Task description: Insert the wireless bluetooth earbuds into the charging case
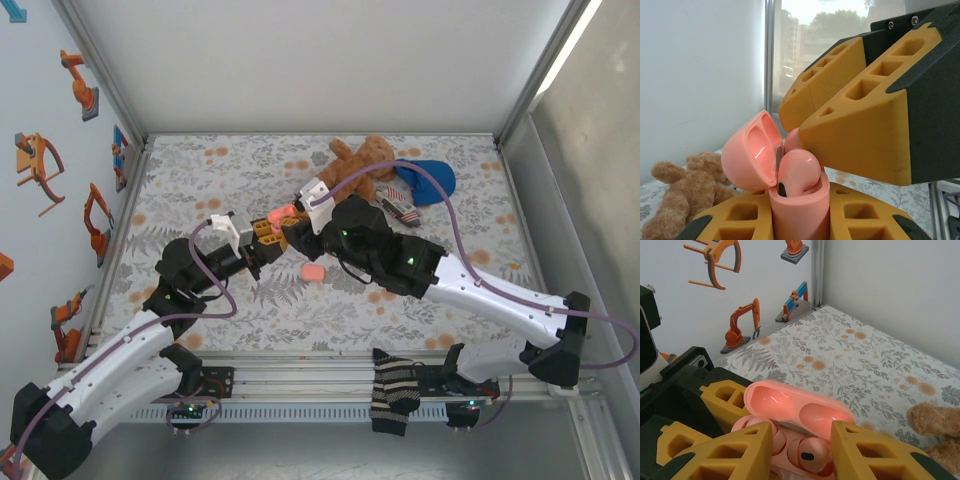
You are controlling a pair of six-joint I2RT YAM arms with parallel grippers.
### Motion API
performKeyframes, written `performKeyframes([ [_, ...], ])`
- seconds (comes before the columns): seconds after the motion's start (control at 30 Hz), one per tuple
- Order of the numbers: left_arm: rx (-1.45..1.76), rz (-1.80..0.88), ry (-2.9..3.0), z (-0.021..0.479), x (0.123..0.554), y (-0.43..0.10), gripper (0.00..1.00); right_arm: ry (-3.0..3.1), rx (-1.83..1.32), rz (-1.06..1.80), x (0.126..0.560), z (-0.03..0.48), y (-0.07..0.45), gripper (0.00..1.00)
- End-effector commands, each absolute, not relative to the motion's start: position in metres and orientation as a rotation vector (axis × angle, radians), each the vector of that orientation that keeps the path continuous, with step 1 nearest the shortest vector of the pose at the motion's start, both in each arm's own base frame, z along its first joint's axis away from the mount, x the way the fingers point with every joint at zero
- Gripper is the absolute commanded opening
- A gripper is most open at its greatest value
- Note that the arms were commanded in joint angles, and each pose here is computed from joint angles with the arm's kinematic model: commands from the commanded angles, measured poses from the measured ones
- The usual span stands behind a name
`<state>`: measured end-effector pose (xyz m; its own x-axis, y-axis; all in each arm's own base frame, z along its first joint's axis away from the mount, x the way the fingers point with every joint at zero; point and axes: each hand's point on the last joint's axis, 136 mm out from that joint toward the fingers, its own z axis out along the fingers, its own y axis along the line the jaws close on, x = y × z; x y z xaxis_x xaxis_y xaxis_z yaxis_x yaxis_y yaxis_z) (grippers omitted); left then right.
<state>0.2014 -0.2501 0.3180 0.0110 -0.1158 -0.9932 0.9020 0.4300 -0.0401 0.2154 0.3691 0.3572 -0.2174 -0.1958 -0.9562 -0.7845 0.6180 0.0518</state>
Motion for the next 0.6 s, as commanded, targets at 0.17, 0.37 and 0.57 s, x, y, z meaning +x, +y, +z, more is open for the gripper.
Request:
performKeyframes([
  [0.17, 0.793, -0.943, 1.276, 0.322, 0.199, -0.252, 0.00, 1.677, -0.751, 0.717, 0.211, 0.392, 0.365, 0.37],
  [0.37, 0.791, -0.941, 1.278, 0.321, 0.201, -0.252, 0.00, 1.669, -0.731, 0.715, 0.212, 0.399, 0.362, 0.42],
  [0.57, 0.789, -0.946, 1.274, 0.321, 0.199, -0.252, 0.00, 1.657, -0.717, 0.722, 0.212, 0.407, 0.360, 0.43],
])
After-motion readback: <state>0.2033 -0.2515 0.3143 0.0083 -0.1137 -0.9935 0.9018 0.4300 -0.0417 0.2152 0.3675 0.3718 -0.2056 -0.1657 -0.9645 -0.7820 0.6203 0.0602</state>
